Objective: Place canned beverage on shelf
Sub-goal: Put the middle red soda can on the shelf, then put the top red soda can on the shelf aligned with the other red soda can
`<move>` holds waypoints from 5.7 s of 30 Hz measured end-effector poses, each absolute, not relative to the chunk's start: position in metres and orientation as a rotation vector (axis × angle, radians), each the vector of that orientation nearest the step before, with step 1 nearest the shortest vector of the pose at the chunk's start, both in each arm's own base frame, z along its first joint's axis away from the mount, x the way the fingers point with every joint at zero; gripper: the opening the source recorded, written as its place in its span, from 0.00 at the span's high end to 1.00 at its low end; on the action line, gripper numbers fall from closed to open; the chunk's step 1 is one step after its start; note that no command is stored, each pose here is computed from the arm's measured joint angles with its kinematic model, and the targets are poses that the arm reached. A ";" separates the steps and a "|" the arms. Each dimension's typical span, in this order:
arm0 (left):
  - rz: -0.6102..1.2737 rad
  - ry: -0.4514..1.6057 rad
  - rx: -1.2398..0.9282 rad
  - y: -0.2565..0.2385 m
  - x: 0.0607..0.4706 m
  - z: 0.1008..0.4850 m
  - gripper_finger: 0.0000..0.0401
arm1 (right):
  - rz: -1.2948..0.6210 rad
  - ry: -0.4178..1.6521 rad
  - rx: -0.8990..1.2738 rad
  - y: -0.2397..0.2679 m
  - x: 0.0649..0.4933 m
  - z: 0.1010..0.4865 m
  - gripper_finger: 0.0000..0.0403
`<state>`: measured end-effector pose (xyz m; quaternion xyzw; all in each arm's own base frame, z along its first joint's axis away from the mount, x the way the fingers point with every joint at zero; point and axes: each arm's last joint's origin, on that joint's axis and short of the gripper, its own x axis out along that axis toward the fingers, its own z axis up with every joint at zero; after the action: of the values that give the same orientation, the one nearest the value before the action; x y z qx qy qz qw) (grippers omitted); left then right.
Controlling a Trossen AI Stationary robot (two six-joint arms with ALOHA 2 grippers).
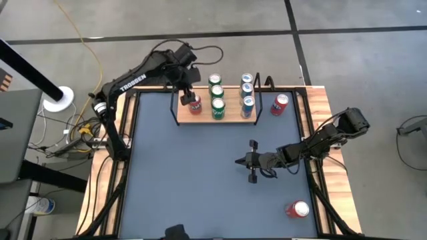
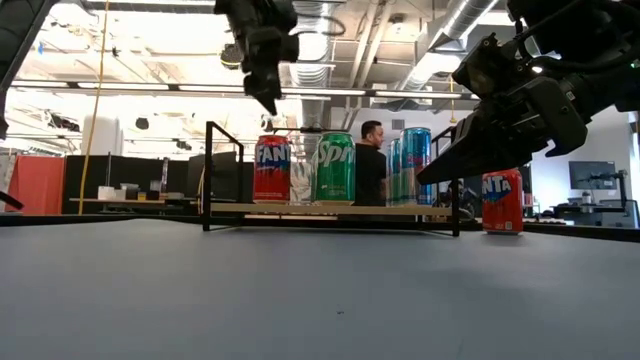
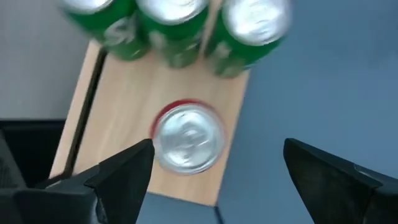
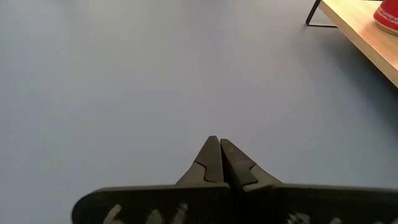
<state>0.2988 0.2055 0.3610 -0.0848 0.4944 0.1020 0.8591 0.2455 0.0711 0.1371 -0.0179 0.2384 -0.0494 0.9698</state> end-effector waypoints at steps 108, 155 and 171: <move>0.377 1.154 -0.067 0.240 0.308 0.291 1.00 | -0.111 0.499 -0.041 0.069 0.245 0.136 1.00; 0.186 0.914 0.082 0.127 0.267 0.390 1.00 | -0.108 0.489 0.125 0.071 0.249 0.144 1.00; -0.102 0.216 0.233 -0.001 0.197 0.268 1.00 | -0.312 0.896 0.328 0.066 0.227 0.286 1.00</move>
<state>0.1968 -0.0007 0.2682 0.1160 0.1075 -0.0509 0.9861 0.2266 0.0662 0.2862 0.1573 0.4294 -0.1496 0.8766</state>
